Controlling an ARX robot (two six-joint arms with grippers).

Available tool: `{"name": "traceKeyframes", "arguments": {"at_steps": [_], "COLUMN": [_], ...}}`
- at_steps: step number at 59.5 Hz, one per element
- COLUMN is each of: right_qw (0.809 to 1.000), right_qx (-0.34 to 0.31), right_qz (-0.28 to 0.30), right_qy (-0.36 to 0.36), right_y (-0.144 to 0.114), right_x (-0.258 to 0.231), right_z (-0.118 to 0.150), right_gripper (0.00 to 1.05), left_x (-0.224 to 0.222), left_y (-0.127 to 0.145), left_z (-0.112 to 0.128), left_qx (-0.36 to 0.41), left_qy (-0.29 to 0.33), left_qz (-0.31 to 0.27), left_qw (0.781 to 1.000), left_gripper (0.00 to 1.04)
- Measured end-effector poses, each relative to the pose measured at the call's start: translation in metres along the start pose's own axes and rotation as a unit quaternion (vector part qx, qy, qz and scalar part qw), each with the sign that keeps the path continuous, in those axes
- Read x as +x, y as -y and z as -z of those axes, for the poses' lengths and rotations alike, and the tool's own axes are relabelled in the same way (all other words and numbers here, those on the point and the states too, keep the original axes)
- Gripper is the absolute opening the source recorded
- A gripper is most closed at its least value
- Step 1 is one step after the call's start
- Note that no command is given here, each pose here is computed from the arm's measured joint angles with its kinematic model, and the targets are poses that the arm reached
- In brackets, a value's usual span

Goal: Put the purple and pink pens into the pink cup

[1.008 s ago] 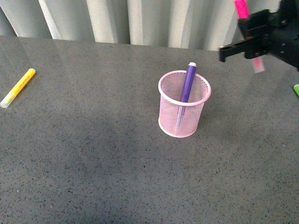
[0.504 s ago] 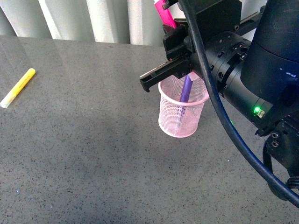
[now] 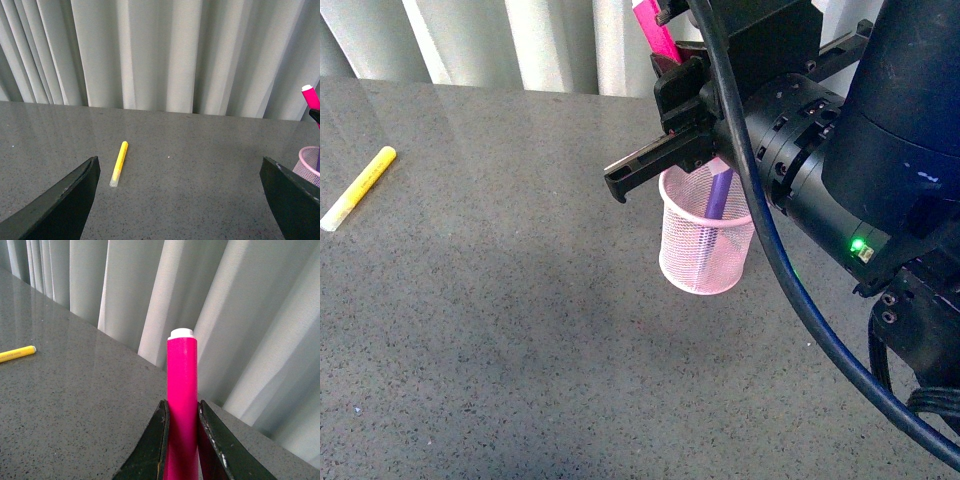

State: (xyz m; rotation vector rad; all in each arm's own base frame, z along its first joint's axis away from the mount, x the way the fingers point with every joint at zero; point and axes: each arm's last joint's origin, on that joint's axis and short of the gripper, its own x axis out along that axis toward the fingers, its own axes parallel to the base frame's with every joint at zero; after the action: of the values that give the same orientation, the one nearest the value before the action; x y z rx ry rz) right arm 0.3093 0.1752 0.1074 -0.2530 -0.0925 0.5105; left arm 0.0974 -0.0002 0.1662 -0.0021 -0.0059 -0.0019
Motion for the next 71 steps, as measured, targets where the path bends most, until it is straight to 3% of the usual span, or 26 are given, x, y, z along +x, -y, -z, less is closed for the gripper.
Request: {"name": "traceKeyframes", "arguments": {"at_steps": [32,46,57,71], "right_qw": [1.000,1.000,0.997,0.996], "right_qx": [0.001,0.011,0.070,0.082], "right_qz": [0.001,0.000,0.017,0.026], "right_qy": [-0.002,-0.015,-0.028,-0.021], "right_y": [0.000,0.001,0.012,0.020], "right_x": [0.000,-0.002,-0.010,-0.011], "right_z": [0.002,0.010,0.014,0.005], "right_gripper": [0.13,0.54,0.99,0.98], "left_x": [0.000,0.000,0.000,0.000], "left_y": [0.000,0.000,0.000,0.000], "left_z": [0.000,0.000,0.000,0.000], "left_qx": [0.000,0.000,0.000,0.000], "left_qy": [0.000,0.000,0.000,0.000], "left_qz": [0.000,0.000,0.000,0.000], "left_qw": [1.000,1.000,1.000,1.000], "left_gripper": [0.98,0.98,0.98,0.98]}}
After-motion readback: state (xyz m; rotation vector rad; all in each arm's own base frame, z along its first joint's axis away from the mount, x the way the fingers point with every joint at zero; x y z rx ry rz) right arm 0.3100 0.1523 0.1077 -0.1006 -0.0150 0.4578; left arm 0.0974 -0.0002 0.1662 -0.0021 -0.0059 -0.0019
